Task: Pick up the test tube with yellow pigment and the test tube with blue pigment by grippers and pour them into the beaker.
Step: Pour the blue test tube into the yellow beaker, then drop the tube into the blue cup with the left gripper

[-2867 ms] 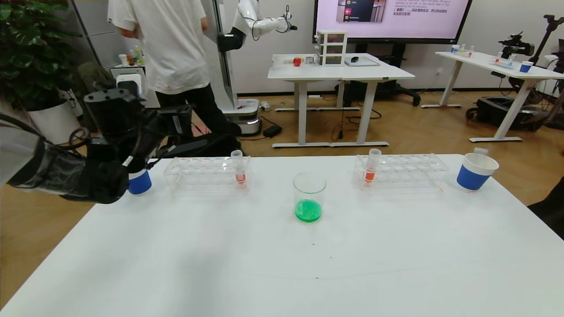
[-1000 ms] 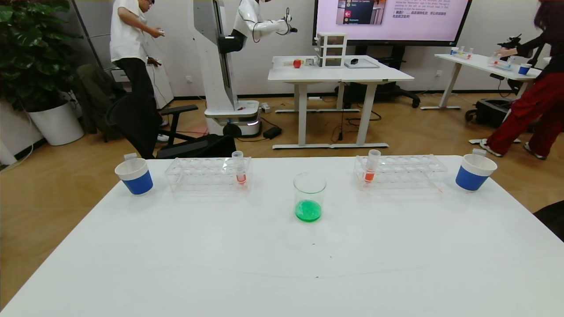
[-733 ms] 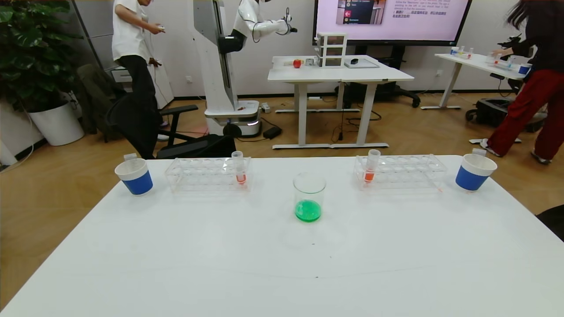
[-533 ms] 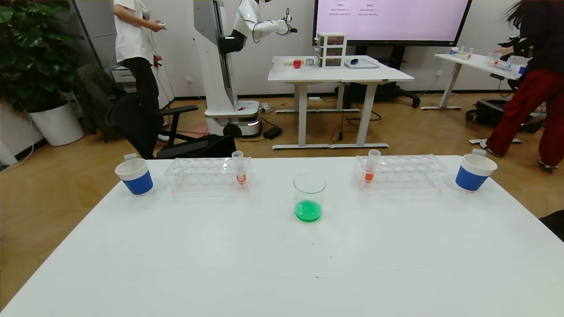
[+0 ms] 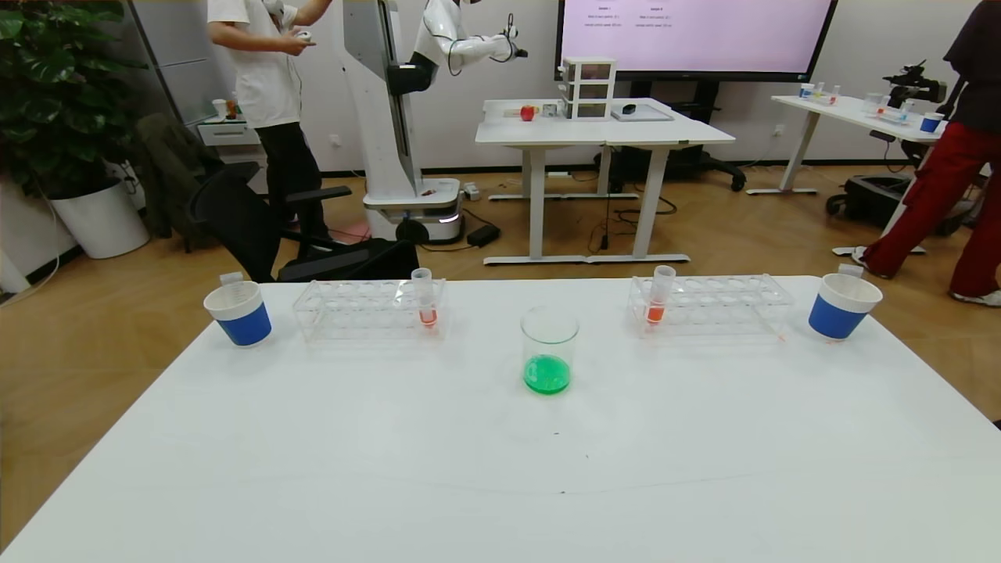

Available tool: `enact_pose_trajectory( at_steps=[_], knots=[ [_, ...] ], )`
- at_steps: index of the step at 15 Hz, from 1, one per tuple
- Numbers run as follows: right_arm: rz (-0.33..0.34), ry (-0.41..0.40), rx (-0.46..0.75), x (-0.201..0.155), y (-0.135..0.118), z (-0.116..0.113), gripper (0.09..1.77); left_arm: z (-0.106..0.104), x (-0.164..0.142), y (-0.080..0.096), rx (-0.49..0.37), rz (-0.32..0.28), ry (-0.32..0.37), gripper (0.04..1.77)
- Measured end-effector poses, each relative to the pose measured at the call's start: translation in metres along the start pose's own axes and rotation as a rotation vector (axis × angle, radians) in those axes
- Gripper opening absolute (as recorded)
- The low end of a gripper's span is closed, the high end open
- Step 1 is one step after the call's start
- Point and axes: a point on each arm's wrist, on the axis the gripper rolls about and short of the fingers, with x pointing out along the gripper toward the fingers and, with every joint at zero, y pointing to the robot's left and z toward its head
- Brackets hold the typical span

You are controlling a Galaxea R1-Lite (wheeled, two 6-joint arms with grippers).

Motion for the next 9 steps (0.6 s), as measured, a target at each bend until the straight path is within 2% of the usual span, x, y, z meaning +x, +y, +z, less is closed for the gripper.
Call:
enact_pose_trajectory(
  at_steps=[2,9],
  knots=[
    [0.0,0.001,0.0,0.0,0.0,0.0,1.74,-0.0097,0.0026,-0.0004,0.016,-0.003,0.031,1.75],
    [0.0,0.0,0.0,0.0,0.0,0.0,1.74,-0.0131,0.0035,-0.0006,-0.028,-0.002,0.04,1.75]
  ],
)
